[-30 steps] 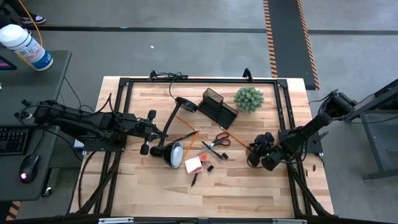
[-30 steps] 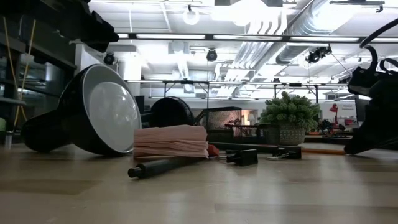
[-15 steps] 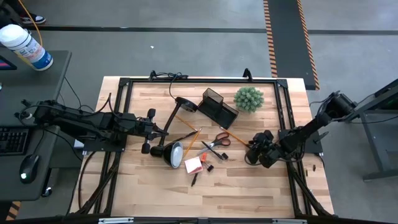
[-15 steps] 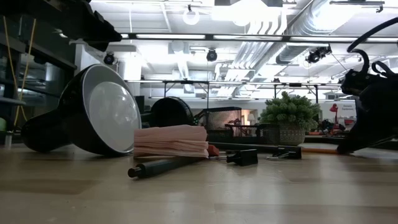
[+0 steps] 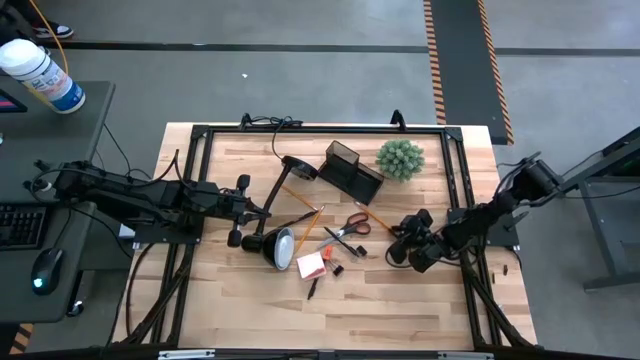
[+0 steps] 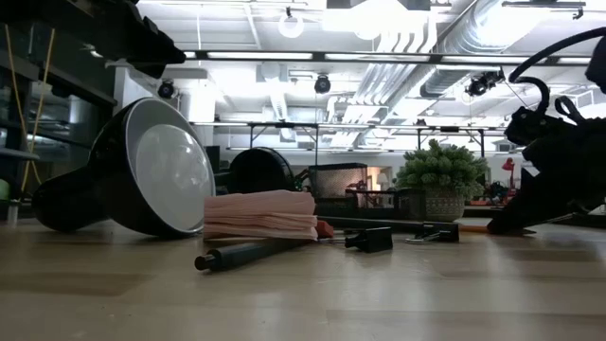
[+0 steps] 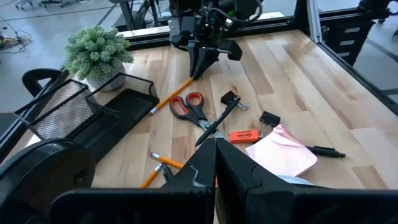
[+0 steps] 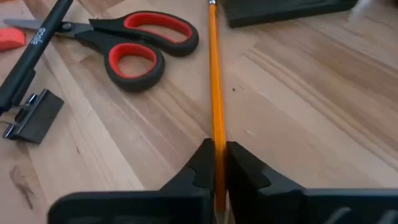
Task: Pick and place office supplies into organizer
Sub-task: Put the right orange pencil into the desk organizer
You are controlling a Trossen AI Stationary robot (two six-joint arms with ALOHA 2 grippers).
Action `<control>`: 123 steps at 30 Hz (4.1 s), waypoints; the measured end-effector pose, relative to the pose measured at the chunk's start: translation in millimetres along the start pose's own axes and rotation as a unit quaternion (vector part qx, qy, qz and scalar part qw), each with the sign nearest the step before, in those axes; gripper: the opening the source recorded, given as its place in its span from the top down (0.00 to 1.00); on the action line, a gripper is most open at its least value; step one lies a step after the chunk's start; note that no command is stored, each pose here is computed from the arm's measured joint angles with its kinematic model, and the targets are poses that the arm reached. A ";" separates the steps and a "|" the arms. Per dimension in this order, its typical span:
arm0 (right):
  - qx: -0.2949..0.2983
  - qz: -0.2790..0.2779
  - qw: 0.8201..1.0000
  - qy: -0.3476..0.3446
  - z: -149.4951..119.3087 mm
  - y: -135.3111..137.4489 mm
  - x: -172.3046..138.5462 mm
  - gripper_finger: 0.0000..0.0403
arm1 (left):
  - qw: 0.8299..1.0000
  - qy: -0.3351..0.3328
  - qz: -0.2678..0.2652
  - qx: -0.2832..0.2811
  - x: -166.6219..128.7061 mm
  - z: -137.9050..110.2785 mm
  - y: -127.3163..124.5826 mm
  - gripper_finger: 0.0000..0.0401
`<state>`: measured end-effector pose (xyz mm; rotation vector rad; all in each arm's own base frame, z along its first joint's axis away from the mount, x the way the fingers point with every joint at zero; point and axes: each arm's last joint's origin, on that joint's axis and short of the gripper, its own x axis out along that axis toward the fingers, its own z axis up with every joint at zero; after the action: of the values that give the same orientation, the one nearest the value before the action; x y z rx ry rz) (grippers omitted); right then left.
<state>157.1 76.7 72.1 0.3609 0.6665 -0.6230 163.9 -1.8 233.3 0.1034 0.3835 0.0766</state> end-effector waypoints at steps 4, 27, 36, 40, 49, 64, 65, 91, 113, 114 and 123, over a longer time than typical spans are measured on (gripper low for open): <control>-0.015 0.006 1.000 0.012 5.2 10.6 -1.3 0.98 | 1.000 0.000 0.000 0.001 0.0 0.0 0.0 1.00; -0.113 -0.050 0.992 0.025 56.5 67.2 -26.9 0.99 | 1.000 0.001 0.000 0.004 0.0 -0.1 0.1 1.00; -0.126 -0.099 0.983 0.088 51.5 59.7 -42.9 1.00 | 1.000 0.007 -0.001 0.005 0.0 -1.5 -0.1 1.00; -0.116 -0.113 0.982 0.100 40.6 56.0 -55.2 1.00 | 1.000 0.012 -0.001 0.005 0.0 -2.3 -0.1 1.00; -0.115 -0.126 0.977 0.128 25.3 50.7 -73.7 1.00 | 1.000 0.009 -0.001 0.005 0.0 -1.8 -0.1 1.00; -0.020 0.013 0.997 0.073 21.3 -7.7 -82.8 1.00 | 1.000 0.011 -0.001 -0.003 0.0 -2.1 -0.1 1.00; -0.013 0.020 0.997 0.076 19.0 -12.1 -81.2 1.00 | 1.000 0.012 -0.001 -0.003 0.0 -2.3 -0.2 1.00; 0.003 0.019 0.995 0.102 0.3 -21.9 -56.7 1.00 | 1.000 0.010 -0.001 -0.003 0.0 -2.0 -0.1 1.00; 0.016 0.003 0.995 0.101 2.4 -19.0 -47.4 0.69 | 1.000 0.004 -0.001 -0.003 0.0 -0.8 -0.1 1.00; 0.017 0.002 0.995 0.097 3.1 -18.9 -46.9 0.68 | 1.000 0.004 0.000 -0.002 0.0 -0.8 0.0 1.00; 0.002 -0.013 0.997 0.080 7.2 -21.5 -42.0 0.71 | 1.000 0.004 -0.001 0.001 0.0 -0.9 -0.1 1.00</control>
<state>120.8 74.2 103.0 0.4092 0.8239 -0.6238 163.6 -1.8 232.5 0.1039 0.3924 0.0755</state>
